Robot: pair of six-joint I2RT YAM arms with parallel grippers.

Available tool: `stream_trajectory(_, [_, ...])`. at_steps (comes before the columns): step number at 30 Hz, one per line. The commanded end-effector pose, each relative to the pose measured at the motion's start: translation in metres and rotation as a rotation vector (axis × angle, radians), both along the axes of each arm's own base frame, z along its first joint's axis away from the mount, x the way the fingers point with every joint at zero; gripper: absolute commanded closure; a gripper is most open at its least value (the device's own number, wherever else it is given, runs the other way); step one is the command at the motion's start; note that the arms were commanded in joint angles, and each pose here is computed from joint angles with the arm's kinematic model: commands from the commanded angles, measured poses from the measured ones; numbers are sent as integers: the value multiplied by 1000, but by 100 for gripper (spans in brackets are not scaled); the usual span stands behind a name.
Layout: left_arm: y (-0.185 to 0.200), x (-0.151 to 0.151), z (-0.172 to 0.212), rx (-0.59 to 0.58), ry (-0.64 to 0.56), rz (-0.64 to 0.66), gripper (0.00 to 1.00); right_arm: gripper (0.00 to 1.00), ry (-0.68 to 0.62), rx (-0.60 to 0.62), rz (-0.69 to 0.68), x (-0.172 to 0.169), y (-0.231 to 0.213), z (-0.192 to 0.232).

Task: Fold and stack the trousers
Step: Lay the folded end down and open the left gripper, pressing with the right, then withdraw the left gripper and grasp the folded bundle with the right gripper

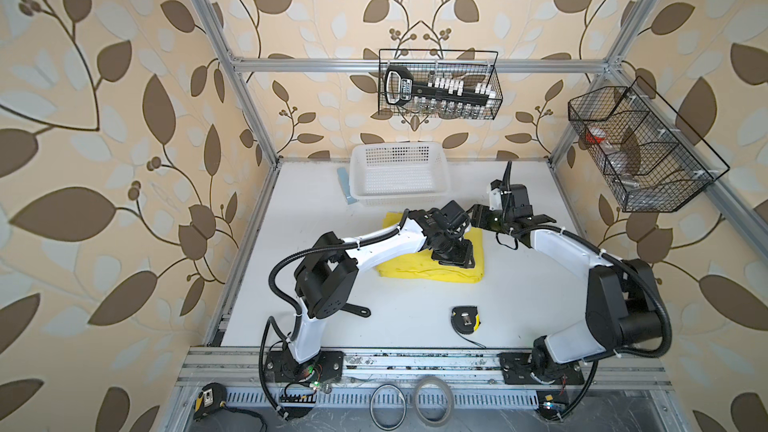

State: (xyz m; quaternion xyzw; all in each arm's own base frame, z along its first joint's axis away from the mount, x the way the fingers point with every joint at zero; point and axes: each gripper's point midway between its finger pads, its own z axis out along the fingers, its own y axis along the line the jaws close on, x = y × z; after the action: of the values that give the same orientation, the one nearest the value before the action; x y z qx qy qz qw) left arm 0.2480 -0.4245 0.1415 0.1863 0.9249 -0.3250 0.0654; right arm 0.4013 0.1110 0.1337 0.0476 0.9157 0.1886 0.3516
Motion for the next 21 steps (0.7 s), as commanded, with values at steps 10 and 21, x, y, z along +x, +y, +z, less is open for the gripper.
stream_trajectory(10, [182,46,61,138,-245,249,21,12,73,-165,26,-88,41,-32])
stream_trajectory(21, [292,74,27,174,-221,530,10,11,238,-258,-76,-101,0,-106])
